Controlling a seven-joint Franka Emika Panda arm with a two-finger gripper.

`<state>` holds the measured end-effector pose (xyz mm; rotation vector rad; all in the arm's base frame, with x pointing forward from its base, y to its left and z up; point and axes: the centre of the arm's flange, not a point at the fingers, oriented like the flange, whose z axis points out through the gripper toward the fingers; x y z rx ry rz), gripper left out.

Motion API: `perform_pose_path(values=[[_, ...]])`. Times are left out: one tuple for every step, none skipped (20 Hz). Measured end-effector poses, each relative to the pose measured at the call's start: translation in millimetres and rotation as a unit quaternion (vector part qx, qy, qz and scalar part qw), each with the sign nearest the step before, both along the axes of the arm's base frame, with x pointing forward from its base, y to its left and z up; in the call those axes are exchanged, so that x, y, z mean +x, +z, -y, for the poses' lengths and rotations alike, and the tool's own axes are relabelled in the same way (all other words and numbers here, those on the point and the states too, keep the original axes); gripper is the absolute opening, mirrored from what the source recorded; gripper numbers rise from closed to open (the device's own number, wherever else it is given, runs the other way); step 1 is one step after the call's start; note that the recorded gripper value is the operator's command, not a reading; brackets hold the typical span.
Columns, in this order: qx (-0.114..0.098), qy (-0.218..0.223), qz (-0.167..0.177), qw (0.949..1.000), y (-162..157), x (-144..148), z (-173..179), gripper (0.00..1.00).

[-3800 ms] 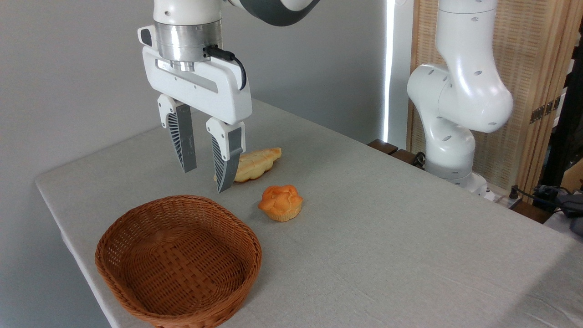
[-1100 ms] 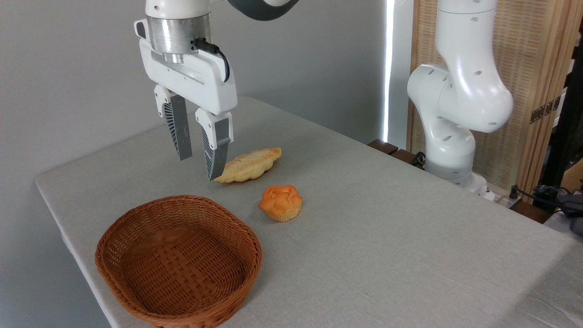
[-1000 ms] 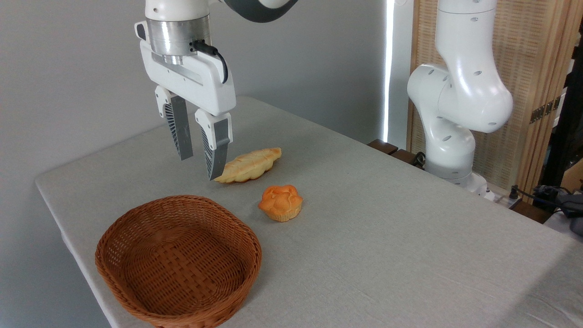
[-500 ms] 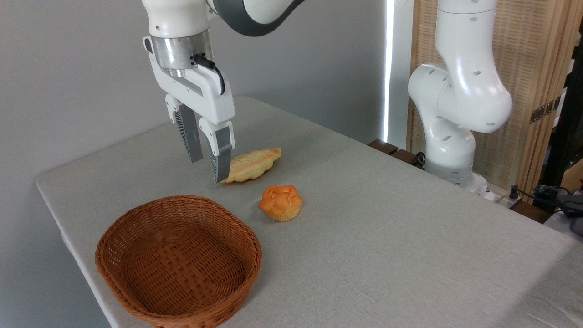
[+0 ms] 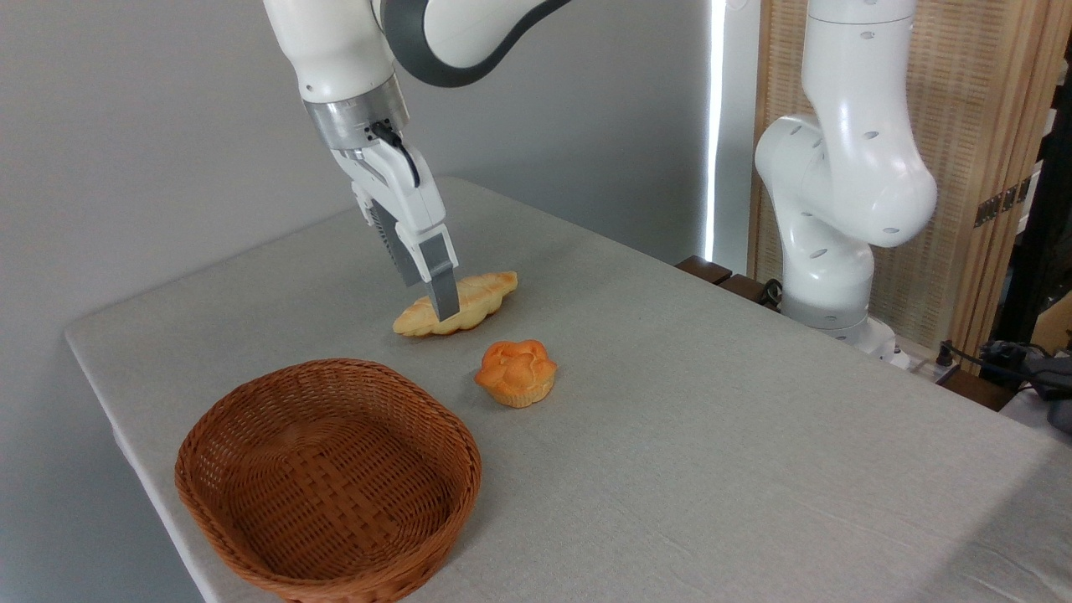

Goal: Put bread into the basket
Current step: 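Lower the open gripper onto the pale yellow bread roll, then close the gripper around the middle of the bread roll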

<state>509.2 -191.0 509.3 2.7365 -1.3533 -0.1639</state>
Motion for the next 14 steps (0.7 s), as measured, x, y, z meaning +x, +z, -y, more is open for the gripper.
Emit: perform_pose_path(values=[[0.001, -0.004, -0.003, 1.0000, -3, -2, 4, 1.00], [0.002, -0.010, -0.007, 0.9999, -7, -6, 10, 1.00], [0.002, -0.014, -0.010, 0.9999, -10, -8, 13, 1.00], [0.001, -0.019, -0.017, 0.9997, -15, -13, 21, 1.00], [0.000, -0.021, -0.024, 0.9995, -20, -18, 29, 1.00], [0.000, -0.019, -0.028, 0.9994, -23, -21, 33, 1.00], [0.003, -0.010, -0.032, 0.9994, -27, -25, 39, 1.00], [0.005, -0.006, -0.034, 0.9994, -28, -27, 43, 1.00], [0.007, 0.000, -0.037, 0.9993, -30, -31, 50, 1.00], [0.008, 0.002, -0.038, 0.9993, -31, -33, 53, 1.00], [0.007, 0.007, -0.039, 0.9992, -31, -37, 60, 1.00], [0.005, 0.009, -0.041, 0.9991, -31, -39, 64, 1.00], [-0.001, 0.013, -0.046, 0.9989, -31, -41, 69, 1.00], [-0.008, 0.017, -0.050, 0.9986, -33, -43, 73, 1.00]])
